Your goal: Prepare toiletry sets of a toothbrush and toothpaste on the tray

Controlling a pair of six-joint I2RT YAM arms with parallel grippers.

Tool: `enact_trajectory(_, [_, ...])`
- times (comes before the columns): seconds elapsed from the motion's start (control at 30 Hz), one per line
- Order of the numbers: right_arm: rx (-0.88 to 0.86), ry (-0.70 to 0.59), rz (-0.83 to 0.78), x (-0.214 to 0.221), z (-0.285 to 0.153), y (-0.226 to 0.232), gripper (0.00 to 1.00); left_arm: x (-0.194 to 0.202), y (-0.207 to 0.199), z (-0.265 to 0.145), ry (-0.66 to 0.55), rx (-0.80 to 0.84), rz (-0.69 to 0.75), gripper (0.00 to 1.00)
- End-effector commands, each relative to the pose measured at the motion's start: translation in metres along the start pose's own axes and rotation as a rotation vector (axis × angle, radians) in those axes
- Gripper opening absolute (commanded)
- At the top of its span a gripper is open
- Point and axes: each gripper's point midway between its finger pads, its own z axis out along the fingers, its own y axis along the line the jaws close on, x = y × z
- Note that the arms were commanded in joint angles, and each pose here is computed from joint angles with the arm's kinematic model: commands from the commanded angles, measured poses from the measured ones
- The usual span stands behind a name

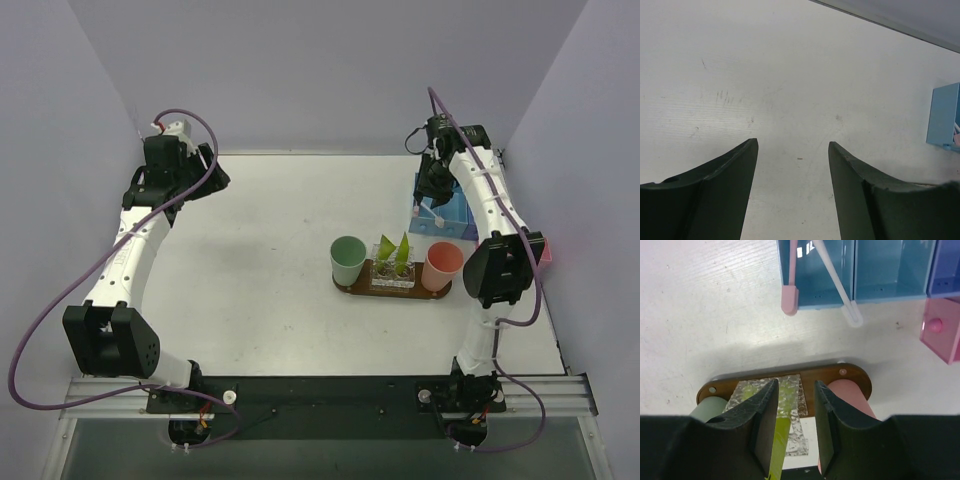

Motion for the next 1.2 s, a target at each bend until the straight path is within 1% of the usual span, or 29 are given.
enact_trajectory(0.0, [0.019, -0.026, -0.021, -0.014, 0.026, 0.003, 0.30, -0.036, -0.015, -0.019, -0.105, 0.035, 0.026, 0.69])
enact_trajectory(0.17, [0.035, 0.004, -0.029, -0.016, 0.057, 0.005, 0.30, -0.038, -0.016, -0.018, -0.101, 0.037, 0.025, 0.68])
enact_trajectory(0.37, [0.057, 0.032, -0.035, -0.017, 0.078, -0.003, 0.29, -0.037, -0.015, -0.016, -0.096, 0.033, 0.026, 0.69])
enact_trajectory(0.67, [0.037, 0.053, -0.048, -0.014, 0.092, 0.000, 0.27, -0.036, -0.016, -0.015, -0.088, 0.035, 0.019, 0.68])
enact_trajectory(1.0, [0.024, 0.050, -0.049, -0.016, 0.096, 0.002, 0.28, -0.035, -0.017, -0.015, -0.086, 0.040, 0.016, 0.69])
enact_trajectory(1.13, [0.031, 0.067, -0.049, -0.013, 0.104, 0.002, 0.29, -0.034, -0.017, -0.015, -0.087, 0.042, 0.014, 0.69])
enact_trajectory(1.17, [0.005, 0.083, -0.051, -0.010, 0.106, 0.007, 0.29, -0.034, -0.018, -0.015, -0.085, 0.042, 0.013, 0.68])
